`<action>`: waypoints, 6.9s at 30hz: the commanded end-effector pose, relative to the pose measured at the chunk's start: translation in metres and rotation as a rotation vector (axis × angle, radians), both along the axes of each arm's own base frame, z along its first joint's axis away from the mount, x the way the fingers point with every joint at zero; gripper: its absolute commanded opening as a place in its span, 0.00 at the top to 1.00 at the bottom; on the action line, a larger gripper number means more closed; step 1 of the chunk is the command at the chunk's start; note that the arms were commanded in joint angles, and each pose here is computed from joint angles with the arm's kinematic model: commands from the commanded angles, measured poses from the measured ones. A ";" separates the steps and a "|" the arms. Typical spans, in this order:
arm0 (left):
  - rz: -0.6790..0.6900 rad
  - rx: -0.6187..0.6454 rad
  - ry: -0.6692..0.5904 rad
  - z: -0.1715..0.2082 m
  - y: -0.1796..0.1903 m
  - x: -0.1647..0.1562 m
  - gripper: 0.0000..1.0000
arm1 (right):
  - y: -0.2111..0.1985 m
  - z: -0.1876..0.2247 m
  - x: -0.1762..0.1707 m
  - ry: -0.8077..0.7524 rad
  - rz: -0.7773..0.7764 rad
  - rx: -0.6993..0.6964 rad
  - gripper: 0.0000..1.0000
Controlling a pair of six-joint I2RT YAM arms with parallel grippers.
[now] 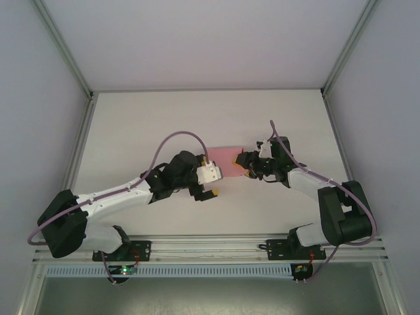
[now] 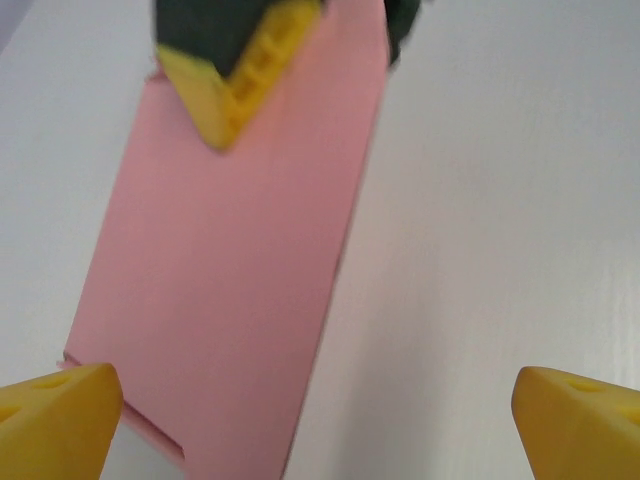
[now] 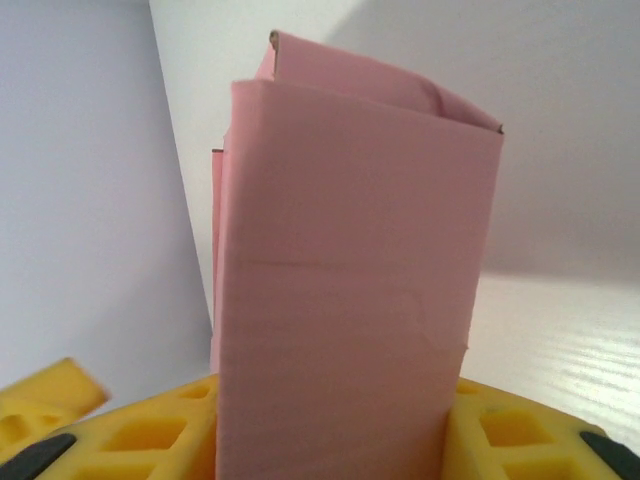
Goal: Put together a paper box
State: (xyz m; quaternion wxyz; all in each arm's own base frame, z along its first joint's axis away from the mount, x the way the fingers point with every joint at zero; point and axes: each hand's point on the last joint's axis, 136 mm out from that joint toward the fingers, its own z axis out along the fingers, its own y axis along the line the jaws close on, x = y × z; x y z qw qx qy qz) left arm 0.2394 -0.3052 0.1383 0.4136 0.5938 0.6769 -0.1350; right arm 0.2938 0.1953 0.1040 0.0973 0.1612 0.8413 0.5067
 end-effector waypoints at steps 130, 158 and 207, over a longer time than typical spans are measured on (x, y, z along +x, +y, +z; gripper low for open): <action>-0.086 0.475 0.505 -0.072 0.044 0.040 0.51 | -0.025 0.028 0.006 -0.566 0.471 -0.857 0.75; -0.112 0.527 0.445 -0.072 0.041 0.044 0.53 | -0.009 0.030 0.007 -0.569 0.520 -0.786 0.78; -0.093 0.611 0.508 -0.089 0.037 0.052 0.56 | 0.020 0.021 0.003 -0.556 0.405 -0.498 1.00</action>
